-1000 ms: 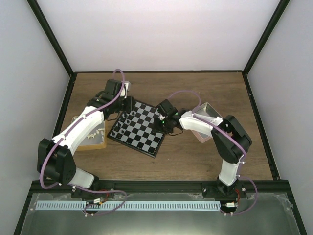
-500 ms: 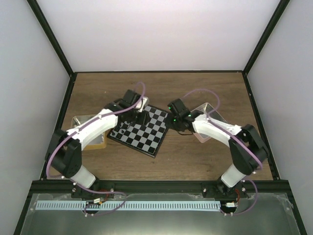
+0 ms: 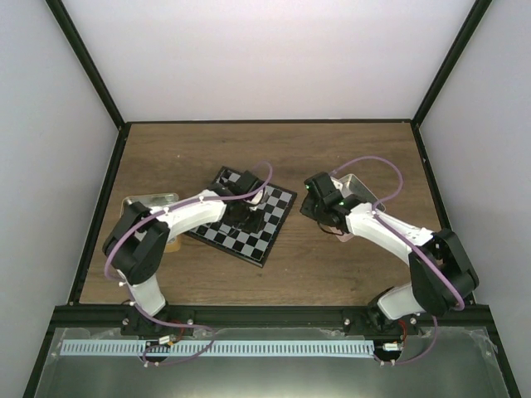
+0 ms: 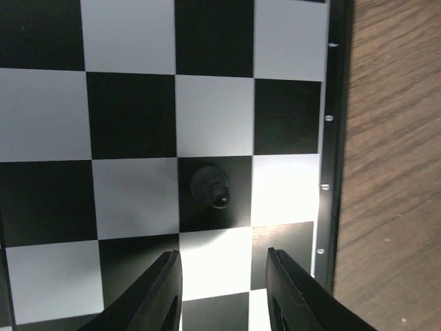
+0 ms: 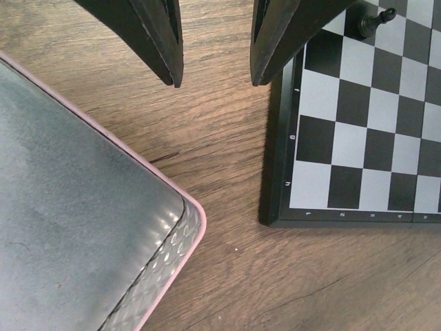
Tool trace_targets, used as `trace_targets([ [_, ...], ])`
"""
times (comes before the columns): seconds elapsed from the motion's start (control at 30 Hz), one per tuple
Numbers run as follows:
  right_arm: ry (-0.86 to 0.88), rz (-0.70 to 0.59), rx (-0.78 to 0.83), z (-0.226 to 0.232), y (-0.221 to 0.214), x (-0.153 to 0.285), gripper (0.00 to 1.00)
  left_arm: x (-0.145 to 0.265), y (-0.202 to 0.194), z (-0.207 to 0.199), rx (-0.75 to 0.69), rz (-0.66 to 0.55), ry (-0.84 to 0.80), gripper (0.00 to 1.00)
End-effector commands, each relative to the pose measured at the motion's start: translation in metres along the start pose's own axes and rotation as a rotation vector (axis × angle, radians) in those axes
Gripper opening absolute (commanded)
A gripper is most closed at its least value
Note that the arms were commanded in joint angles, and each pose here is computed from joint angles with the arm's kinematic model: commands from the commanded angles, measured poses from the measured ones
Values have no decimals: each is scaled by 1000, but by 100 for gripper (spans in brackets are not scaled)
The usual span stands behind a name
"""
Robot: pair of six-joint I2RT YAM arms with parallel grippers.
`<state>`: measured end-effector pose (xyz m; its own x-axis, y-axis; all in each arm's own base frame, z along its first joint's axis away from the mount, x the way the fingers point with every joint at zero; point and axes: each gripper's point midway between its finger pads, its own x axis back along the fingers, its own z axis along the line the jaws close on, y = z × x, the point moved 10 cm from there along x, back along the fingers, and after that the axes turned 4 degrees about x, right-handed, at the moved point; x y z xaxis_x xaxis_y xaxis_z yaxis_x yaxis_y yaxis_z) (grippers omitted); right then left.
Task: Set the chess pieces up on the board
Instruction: Pick up the chess piece from the chessboard.
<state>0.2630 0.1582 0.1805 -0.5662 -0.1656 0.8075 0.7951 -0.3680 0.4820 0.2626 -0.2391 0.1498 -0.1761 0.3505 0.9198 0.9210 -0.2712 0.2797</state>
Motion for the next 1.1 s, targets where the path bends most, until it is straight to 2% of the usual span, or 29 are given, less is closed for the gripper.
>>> trace_targets([
  [0.0,-18,-46,-25,-3,4,3,28,-3,9,-2,39,-32,25,35],
  [0.37,-14,-49,-22,-2,5,2,28,-13,18,-7,45,-43,5,37],
  [0.53,-10,-51,-26,-3,4,3,27,-14,24,-9,55,-51,31,30],
  [0.87,-9,-52,-26,-3,4,4,26,-18,25,-7,56,-47,72,22],
  [1.07,-12,-54,-27,-4,4,5,26,-22,24,-6,55,-37,76,21],
])
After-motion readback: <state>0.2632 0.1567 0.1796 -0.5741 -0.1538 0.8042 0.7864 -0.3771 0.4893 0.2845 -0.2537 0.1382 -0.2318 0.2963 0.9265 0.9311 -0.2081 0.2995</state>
